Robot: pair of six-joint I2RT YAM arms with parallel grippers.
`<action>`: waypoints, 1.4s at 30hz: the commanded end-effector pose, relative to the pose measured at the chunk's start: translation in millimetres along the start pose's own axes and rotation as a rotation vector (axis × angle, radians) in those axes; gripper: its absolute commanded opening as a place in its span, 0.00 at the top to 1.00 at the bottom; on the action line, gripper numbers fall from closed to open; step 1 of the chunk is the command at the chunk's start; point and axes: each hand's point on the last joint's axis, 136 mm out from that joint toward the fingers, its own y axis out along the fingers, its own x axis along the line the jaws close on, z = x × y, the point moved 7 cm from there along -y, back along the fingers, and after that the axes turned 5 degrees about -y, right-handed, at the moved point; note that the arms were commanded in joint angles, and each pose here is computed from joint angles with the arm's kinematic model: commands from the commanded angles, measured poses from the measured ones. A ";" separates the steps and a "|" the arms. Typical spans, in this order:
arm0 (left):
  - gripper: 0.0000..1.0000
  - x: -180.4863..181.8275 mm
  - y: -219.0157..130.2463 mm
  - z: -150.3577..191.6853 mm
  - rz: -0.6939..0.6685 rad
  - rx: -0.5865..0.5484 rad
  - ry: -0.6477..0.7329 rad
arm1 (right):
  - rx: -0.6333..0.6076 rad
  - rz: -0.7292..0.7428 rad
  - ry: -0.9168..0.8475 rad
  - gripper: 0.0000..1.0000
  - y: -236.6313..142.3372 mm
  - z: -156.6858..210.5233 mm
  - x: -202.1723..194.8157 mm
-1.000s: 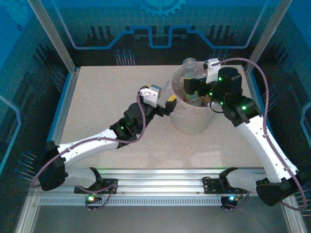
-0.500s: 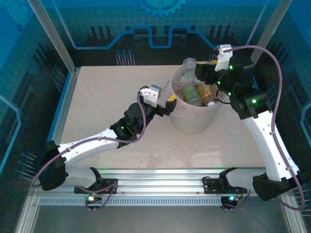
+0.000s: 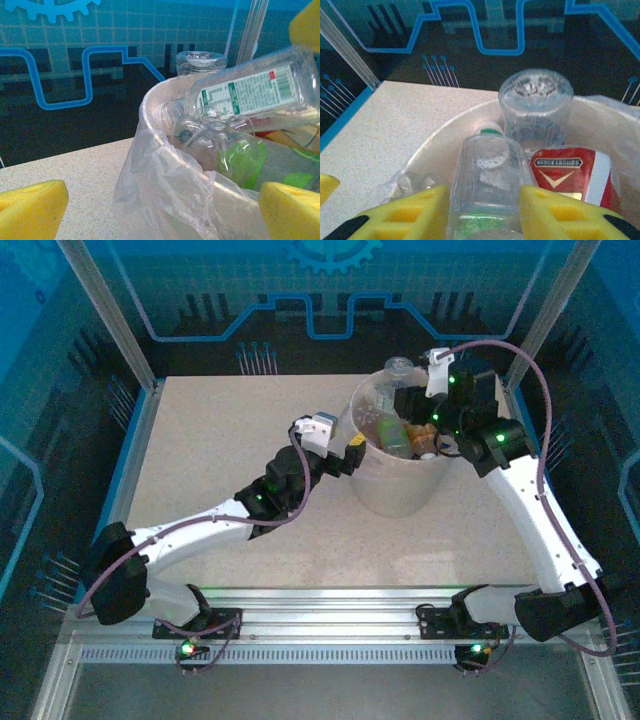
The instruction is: Put the plastic bottles in the bin
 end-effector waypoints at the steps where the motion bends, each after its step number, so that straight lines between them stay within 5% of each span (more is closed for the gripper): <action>1: 0.01 2.1 5.3 -13.1 -0.034 -0.036 -0.043 | 0.060 -0.014 0.018 0.58 -0.6 18.3 -0.4; 13: 0.01 6.5 2.8 -16.0 -0.054 -0.051 -0.076 | 0.097 0.009 0.017 0.52 -7.5 38.1 -3.5; 23: 0.01 10.7 -8.9 -24.1 -0.051 -0.095 -0.108 | 0.080 -0.052 0.022 0.47 -11.1 17.1 8.4; 35: 0.01 25.2 -33.8 -39.0 -0.100 -0.140 -0.107 | 0.056 0.037 0.018 0.30 -46.7 -10.0 5.4; 42: 0.01 53.6 -61.3 -44.5 -0.214 -0.160 -0.106 | 0.031 0.213 0.030 0.14 -90.0 -2.5 -12.4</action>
